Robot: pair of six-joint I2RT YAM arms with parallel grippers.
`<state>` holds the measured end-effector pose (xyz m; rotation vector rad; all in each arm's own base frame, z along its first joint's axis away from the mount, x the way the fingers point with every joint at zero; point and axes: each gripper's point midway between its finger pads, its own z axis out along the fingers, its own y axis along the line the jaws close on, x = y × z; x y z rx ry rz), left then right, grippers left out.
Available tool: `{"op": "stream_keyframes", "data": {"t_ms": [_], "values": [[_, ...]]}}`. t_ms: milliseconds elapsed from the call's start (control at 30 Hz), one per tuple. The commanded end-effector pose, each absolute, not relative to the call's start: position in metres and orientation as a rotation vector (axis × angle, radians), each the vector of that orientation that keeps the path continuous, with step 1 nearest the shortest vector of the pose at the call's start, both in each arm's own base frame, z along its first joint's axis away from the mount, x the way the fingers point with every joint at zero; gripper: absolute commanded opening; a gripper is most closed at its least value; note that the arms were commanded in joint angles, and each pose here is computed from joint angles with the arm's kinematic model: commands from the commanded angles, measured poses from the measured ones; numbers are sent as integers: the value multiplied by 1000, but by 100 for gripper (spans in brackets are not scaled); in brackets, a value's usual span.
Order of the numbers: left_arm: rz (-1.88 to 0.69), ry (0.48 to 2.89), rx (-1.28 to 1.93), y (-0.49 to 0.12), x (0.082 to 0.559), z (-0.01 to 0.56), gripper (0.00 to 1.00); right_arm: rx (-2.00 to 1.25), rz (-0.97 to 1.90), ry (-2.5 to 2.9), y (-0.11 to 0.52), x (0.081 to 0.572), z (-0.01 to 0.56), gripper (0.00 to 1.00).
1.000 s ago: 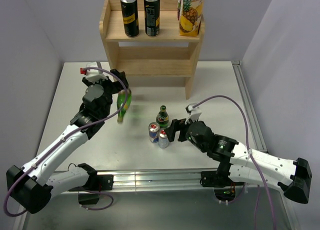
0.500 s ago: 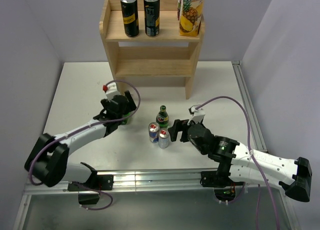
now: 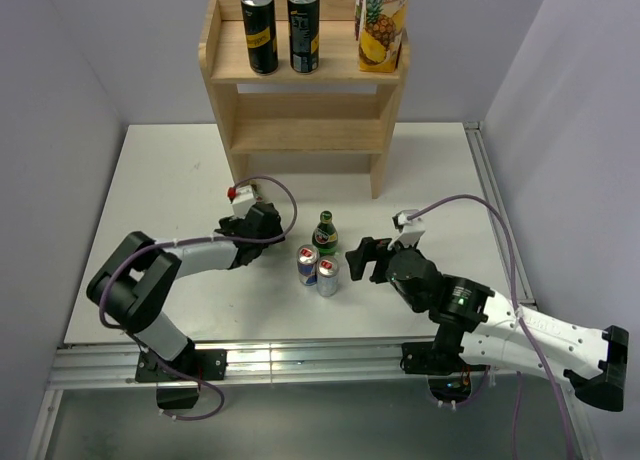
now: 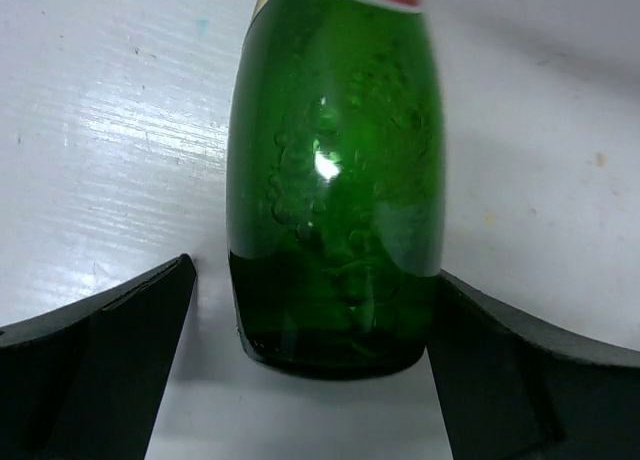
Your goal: Place and organize the beverage onto the shelf
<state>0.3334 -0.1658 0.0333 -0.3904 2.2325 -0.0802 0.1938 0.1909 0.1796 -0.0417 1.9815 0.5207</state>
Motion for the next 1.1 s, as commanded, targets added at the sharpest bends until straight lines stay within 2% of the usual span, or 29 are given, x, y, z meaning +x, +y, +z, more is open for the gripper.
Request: {"op": "stream_keyframes", "data": {"t_ms": [0, 367, 733, 1067], "values": [[-91, 2194, -433, -164, 358, 40, 99, 2, 514, 1954, 181, 194, 189, 96], [-105, 2139, -443, -172, 393, 74, 99, 12, 516, 1941, 172, 191, 191, 95], [-66, 2216, -318, -172, 392, 70, 99, 11, 522, 1941, 177, 193, 187, 95], [-55, 2236, -207, -184, 455, 63, 99, 32, 494, 1931, 166, 192, 190, 95]]}}
